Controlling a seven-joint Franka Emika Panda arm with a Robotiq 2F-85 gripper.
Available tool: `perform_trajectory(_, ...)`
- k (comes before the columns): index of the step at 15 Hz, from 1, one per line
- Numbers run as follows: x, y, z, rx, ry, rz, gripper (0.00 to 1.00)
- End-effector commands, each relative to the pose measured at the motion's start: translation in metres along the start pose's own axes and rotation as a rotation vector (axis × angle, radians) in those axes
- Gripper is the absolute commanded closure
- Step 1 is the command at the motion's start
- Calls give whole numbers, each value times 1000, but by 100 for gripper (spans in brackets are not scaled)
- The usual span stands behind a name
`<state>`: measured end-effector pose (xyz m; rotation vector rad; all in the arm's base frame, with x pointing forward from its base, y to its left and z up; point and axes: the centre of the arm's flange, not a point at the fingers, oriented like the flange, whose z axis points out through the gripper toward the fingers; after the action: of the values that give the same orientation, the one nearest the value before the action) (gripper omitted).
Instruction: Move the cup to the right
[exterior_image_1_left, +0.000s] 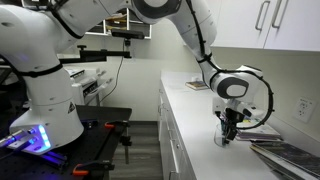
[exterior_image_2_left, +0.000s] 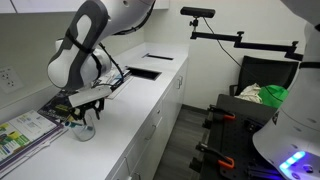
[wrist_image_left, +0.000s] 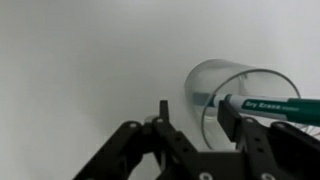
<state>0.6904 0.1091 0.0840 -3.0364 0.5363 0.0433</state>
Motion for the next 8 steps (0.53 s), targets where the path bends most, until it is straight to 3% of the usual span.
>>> perform_trajectory(1,14,-9,5,-10,-22,-10,73)
perform_trajectory(5,14,-11,5,-15,-6,-14,100)
perform_trajectory(8,12,-9,1,-31,5,-14,100)
